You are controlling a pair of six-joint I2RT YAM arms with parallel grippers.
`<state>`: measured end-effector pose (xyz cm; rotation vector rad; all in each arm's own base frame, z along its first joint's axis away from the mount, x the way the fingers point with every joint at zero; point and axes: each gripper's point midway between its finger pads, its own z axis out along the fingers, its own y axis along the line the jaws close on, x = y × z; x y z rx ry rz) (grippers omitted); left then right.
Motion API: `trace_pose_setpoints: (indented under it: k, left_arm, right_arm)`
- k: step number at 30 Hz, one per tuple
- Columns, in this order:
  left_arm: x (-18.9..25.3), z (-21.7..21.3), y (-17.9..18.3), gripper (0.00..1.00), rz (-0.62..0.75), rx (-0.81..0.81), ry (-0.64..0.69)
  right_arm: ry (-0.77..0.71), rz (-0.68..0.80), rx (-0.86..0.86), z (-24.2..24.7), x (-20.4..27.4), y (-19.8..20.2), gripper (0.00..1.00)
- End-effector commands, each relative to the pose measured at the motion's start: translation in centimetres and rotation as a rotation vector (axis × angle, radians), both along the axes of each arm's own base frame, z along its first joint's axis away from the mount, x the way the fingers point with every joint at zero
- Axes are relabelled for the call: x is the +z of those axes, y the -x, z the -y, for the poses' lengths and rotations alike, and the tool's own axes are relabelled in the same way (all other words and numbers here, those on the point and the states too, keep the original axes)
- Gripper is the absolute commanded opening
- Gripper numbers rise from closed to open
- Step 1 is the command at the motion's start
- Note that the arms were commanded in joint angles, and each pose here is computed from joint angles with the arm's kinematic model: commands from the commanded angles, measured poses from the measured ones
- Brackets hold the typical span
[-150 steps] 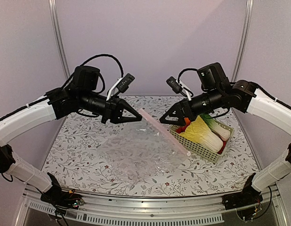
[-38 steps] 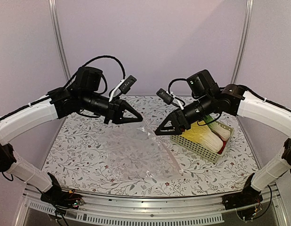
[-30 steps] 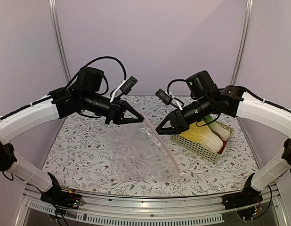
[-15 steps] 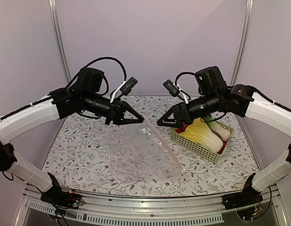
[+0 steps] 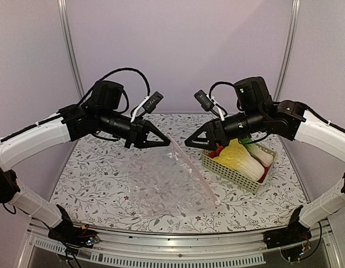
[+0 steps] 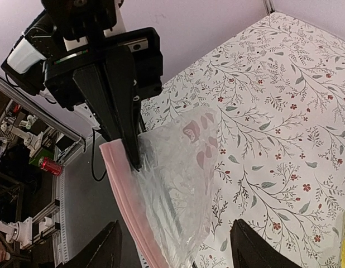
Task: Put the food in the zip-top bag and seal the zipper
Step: Pass from the left arm to the right
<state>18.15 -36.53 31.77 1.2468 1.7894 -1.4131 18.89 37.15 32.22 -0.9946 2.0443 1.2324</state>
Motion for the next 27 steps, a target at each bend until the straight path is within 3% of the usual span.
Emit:
trace_pose_setpoints:
  k: [1,10,27]
  left_arm:
    - [-0.2,0.3,0.7,0.0,-0.003,-0.022,-0.002]
    - [-0.4,0.3,0.7,0.0,-0.003,-0.021,-0.005]
    - [-0.3,0.2,0.7,0.0,-0.003,-0.019,-0.004]
  right_arm:
    - [0.017,-0.003,0.023,-1.1,-0.7,0.2,0.66]
    - [0.019,-0.001,0.056,-1.8,-0.9,0.8,0.62]
    - [-0.025,0.03,0.033,-1.6,0.9,0.7,0.66]
